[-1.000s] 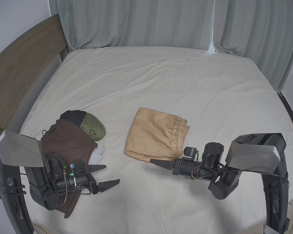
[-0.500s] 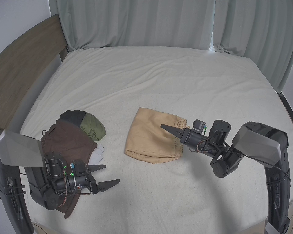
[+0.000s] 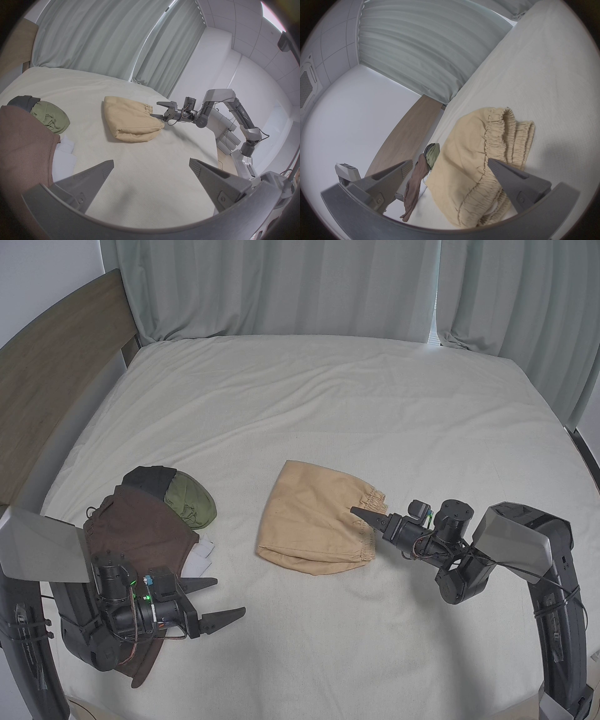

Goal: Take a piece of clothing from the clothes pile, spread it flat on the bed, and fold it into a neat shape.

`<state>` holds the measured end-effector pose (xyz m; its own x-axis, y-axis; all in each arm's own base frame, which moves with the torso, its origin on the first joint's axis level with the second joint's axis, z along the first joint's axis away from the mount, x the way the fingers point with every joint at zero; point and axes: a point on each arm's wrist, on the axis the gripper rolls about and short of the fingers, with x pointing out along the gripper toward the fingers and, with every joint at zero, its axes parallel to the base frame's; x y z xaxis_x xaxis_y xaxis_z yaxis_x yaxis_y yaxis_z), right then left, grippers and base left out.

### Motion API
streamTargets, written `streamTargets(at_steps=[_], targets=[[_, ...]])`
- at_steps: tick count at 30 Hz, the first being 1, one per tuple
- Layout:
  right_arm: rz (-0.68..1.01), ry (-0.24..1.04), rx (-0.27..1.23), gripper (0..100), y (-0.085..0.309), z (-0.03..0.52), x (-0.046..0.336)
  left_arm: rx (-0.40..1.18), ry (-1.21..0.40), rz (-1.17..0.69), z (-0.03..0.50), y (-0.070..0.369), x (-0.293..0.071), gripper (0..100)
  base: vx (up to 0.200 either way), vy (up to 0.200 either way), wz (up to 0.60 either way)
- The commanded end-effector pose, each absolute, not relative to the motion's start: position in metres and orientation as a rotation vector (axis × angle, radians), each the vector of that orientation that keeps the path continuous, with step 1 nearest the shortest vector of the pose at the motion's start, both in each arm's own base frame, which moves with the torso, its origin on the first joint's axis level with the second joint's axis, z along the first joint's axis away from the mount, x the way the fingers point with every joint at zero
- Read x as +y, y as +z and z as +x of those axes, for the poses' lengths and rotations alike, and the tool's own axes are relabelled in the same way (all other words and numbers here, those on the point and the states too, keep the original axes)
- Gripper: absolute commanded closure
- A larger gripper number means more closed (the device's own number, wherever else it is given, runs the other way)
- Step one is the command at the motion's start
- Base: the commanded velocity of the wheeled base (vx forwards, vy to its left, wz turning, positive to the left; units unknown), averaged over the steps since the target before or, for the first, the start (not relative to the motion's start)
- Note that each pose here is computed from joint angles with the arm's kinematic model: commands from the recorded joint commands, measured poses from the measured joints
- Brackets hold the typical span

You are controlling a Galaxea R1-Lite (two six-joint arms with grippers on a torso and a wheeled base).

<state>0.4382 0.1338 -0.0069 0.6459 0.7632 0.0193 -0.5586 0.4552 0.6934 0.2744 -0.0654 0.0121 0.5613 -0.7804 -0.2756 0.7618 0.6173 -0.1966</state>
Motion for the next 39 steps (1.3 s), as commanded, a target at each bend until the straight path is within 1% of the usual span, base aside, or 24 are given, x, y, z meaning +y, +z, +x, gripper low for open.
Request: streamTargets(at_steps=[1,4,8,11,12,14,15,16,17,18,20,24,25,26,31,36,39], targets=[[0.722,0.813,0.344,0,-0.024,0.439,0.131,0.353,-0.909,-0.057,0.275,0.011,-0.066,0,0.000,0.000,0.00],[0.721,0.813,0.345,0,-0.024,0.438,0.131,0.353,-0.909,-0.057,0.275,0.011,-0.066,0,0.000,0.000,0.00],[0.716,0.823,0.322,0,-0.012,0.436,0.131,0.347,-0.910,-0.055,0.275,0.013,-0.066,0,0.000,0.000,0.00],[0.710,0.842,0.295,0,0.019,0.424,0.131,0.321,-0.909,-0.051,0.276,0.020,-0.064,0,0.000,0.000,0.00],[0.710,0.842,0.295,0,0.019,0.424,0.131,0.321,-0.909,-0.051,0.276,0.020,-0.064,0,0.000,0.000,0.00],[0.698,0.882,0.261,0,0.060,0.399,0.135,0.277,-0.919,-0.042,0.274,0.033,-0.064,0,0.000,0.000,0.00],[0.695,0.888,0.257,0,0.065,0.393,0.135,0.272,-0.920,-0.041,0.273,0.035,-0.064,0,0.000,0.000,0.00],[0.677,0.909,0.242,0,0.085,0.374,0.136,0.246,-0.927,-0.034,0.271,0.043,-0.064,0,0.000,0.000,0.00],[0.670,0.913,0.237,0,0.088,0.371,0.136,0.240,-0.928,-0.032,0.271,0.045,-0.064,0,0.000,0.000,0.00],[0.634,0.928,0.226,0,0.102,0.350,0.136,0.203,-0.926,-0.024,0.268,0.055,-0.062,0,0.000,0.000,0.00],[0.584,0.941,0.217,0,0.112,0.328,0.133,0.179,-0.921,-0.021,0.266,0.063,-0.060,0,0.000,0.000,0.00],[0.486,0.934,0.222,0,0.115,0.293,0.122,0.154,-0.905,-0.008,0.260,0.071,-0.055,0,0.000,0.000,0.00],[0.486,0.934,0.222,0,0.115,0.293,0.122,0.154,-0.905,-0.008,0.260,0.071,-0.055,0,0.000,0.000,0.00],[0.428,0.923,0.216,0,0.113,0.279,0.116,0.151,-0.905,-0.006,0.255,0.074,-0.054,0,0.000,0.000,0.00],[0.287,0.869,0.190,0,0.111,0.246,0.104,0.122,-0.920,-0.001,0.238,0.088,-0.054,0,0.000,0.000,0.00],[0.220,0.865,0.156,0,0.120,0.220,0.094,0.091,-0.992,0.005,0.219,0.099,-0.056,0,0.000,0.000,0.00],[0.185,0.820,0.125,0,0.125,0.203,0.084,0.078,-1.032,0.009,0.202,0.105,-0.054,0,0.000,0.000,0.00]])
